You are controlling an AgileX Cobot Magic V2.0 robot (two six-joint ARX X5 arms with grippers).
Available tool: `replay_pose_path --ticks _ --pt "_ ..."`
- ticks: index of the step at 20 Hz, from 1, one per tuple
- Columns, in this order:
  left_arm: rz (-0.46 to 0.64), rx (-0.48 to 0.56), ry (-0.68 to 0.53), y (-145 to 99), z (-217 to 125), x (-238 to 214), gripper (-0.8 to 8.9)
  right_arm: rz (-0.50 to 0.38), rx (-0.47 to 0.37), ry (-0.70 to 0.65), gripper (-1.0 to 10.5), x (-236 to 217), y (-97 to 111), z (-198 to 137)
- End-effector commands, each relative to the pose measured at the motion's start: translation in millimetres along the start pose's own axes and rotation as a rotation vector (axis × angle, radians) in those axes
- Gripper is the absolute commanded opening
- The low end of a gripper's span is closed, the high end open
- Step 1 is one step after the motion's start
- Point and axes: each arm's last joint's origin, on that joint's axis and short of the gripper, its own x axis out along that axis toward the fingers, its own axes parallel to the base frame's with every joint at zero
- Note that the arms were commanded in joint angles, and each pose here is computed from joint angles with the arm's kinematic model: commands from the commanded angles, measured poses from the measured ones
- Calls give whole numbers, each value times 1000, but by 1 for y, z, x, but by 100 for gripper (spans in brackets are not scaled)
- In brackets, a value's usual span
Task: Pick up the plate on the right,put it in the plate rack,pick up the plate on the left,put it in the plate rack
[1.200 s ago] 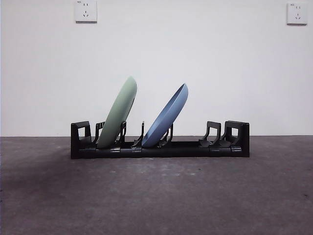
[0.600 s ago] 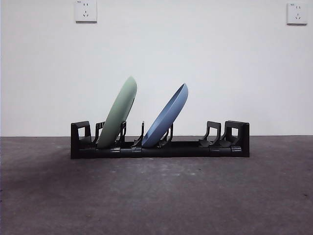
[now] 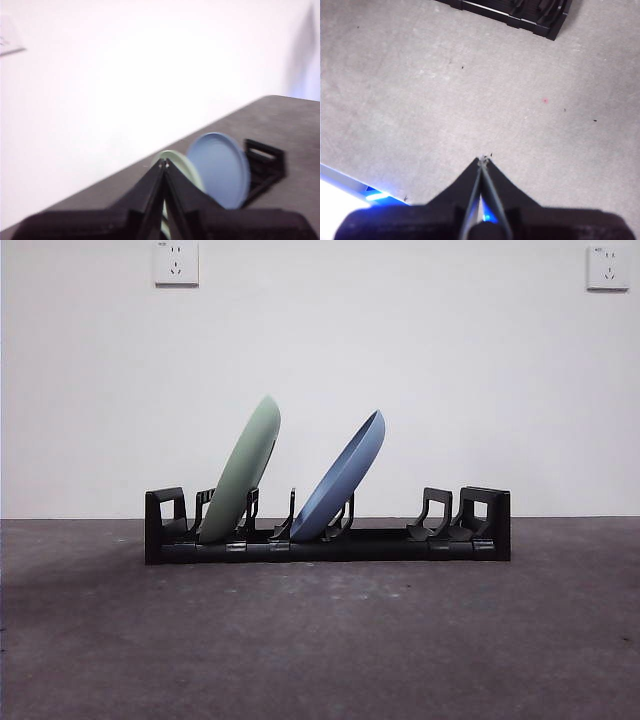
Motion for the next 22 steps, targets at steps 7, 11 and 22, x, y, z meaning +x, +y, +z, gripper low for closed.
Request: replay_pose_path --ticks 7,11,22 --pt "134 2 85 -19 -143 -13 -4 -5 -12 -108 2 2 0 12" --pt "159 -18 116 -25 -179 -17 -4 -8 -17 -211 2 1 -1 21" --pt "146 -110 211 -33 -211 -20 -4 -11 -24 -352 2 -3 -1 35"
